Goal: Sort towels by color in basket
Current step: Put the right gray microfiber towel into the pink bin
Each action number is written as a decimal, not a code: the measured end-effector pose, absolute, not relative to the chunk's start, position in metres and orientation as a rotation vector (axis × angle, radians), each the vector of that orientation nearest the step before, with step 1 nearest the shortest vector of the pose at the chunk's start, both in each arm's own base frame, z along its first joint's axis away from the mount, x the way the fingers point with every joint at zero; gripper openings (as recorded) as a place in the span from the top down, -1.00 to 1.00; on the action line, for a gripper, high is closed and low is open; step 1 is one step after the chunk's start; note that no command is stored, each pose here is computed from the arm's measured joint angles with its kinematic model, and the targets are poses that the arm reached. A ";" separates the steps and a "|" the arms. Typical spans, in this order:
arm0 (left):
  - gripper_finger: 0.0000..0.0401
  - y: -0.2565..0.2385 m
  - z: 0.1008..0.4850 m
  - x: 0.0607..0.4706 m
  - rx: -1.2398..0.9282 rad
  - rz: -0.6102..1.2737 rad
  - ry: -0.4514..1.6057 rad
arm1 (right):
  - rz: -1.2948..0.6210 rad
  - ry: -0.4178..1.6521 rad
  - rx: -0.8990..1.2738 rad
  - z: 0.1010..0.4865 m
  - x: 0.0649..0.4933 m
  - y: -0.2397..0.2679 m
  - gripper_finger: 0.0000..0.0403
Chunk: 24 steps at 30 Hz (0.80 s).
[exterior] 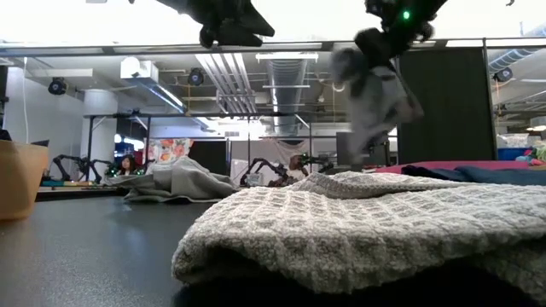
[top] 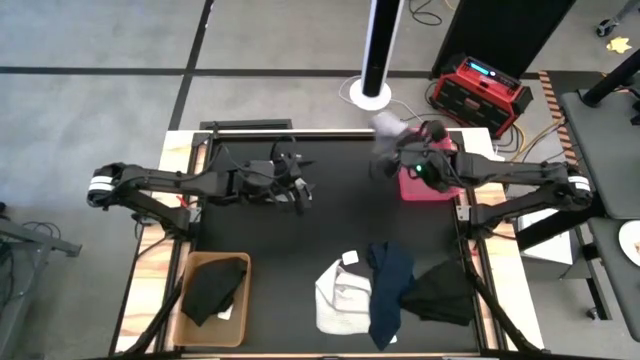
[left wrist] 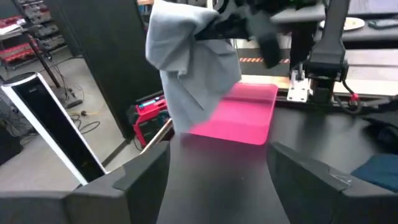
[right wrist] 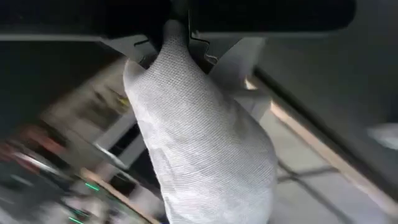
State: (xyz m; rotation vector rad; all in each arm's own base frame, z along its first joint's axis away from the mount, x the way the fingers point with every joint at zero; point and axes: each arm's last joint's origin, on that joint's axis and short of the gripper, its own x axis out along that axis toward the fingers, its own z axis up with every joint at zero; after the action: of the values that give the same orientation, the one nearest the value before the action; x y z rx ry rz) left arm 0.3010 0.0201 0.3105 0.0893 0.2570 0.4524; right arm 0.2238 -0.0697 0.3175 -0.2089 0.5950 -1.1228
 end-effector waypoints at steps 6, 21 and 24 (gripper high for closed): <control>-0.24 0.020 0.310 0.300 0.086 0.455 0.262 | -1.335 0.698 -0.097 0.305 0.201 -0.104 0.95; -0.16 0.020 0.306 0.299 0.075 0.458 0.303 | -1.472 0.855 -0.021 0.273 0.191 -0.136 0.94; -0.16 0.020 0.305 0.299 0.069 0.460 0.308 | -1.496 0.883 -0.022 0.263 0.183 -0.135 0.94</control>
State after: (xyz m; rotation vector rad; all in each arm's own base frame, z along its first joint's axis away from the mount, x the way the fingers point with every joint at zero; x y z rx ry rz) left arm 0.2992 0.0201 0.3052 0.0692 0.3083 0.4596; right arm 0.1828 -0.1353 0.2628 -0.0221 0.8830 -1.4959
